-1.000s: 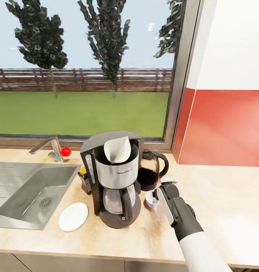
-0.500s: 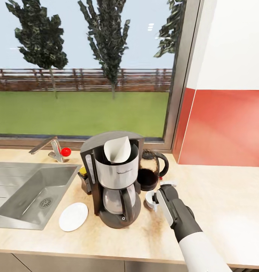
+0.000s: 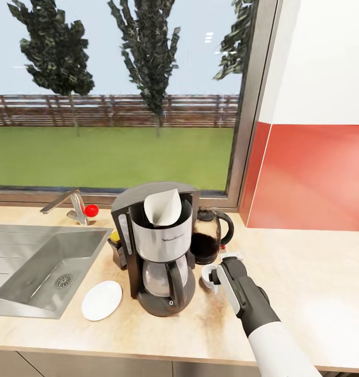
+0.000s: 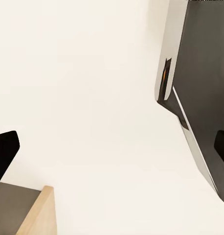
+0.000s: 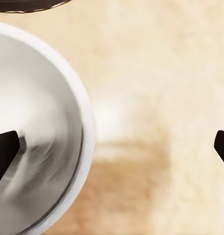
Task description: Set up a coffee station on the kitchen countertop: keep the coffee maker on the countertop, move the bottle of coffee from the kitchen shelf to the counter next to the coffee maker, place a paper coffee filter on top of the coffee maker, put the saucer next to the coffee maker with the coffee cup on the saucer, and place the electric kettle next to the coffee maker.
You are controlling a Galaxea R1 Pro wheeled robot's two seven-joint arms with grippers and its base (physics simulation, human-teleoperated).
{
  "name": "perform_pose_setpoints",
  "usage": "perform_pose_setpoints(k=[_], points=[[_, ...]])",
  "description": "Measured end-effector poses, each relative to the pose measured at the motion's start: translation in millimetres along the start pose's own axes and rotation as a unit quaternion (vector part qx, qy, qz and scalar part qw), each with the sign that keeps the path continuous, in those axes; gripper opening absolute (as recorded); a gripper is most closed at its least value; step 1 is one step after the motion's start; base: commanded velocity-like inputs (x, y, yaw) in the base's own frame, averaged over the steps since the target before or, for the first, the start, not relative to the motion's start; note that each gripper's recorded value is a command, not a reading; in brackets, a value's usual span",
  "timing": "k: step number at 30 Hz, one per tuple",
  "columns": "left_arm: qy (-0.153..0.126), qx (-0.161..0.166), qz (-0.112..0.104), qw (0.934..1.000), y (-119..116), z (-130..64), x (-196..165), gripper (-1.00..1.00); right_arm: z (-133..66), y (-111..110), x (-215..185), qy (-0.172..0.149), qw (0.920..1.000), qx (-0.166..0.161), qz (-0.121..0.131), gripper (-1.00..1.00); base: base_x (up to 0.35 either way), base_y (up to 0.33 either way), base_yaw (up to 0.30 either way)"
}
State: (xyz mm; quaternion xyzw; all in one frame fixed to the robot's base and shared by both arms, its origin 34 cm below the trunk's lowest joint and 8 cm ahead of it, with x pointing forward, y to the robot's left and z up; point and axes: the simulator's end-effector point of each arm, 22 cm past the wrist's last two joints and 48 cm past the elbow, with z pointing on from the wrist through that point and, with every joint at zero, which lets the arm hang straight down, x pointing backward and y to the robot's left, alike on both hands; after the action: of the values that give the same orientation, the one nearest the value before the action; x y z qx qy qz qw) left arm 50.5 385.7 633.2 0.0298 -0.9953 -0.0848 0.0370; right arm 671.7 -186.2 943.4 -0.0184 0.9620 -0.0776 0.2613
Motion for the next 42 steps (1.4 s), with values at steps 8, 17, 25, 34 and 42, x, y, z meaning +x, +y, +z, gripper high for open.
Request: perform_pose_setpoints(k=[8, 17, 25, 34, 42], points=[[0.0, 0.0, 0.0, 1.0, 0.0, 0.0, -0.2, 1.0, 0.8, -0.2, 1.0, 0.001, 1.0, -0.001, 0.0, 1.0, 0.0, 0.0, 0.0], [0.0, 0.0, 0.001, 1.0, 0.0, 0.0, -0.1, 1.0, 1.0, -0.6, 1.1, 0.002, 1.0, 0.0, 0.0, -1.0, 0.0, 0.0, 0.0], [-0.001, 0.0, 0.0, 1.0, 0.0, 0.0, -0.4, 1.0, 0.1, -9.4, -0.1, 0.0, 0.9998, 0.019, -0.011, -1.0, 0.0, 0.0, 0.0], [-0.001, 0.0, -0.001, 1.0, 0.1, 0.0, 0.2, 1.0, 0.2, -8.7, 0.0, 0.0, 0.9998, 0.017, -0.01, -1.0, 0.0, 0.0, 0.0], [0.0, 0.0, -0.001, 1.0, 0.1, 0.0, 0.3, 1.0, 1.1, -4.6, 0.5, 0.001, 1.0, 0.001, 0.006, -1.0, 0.0, 0.0, 0.0]])
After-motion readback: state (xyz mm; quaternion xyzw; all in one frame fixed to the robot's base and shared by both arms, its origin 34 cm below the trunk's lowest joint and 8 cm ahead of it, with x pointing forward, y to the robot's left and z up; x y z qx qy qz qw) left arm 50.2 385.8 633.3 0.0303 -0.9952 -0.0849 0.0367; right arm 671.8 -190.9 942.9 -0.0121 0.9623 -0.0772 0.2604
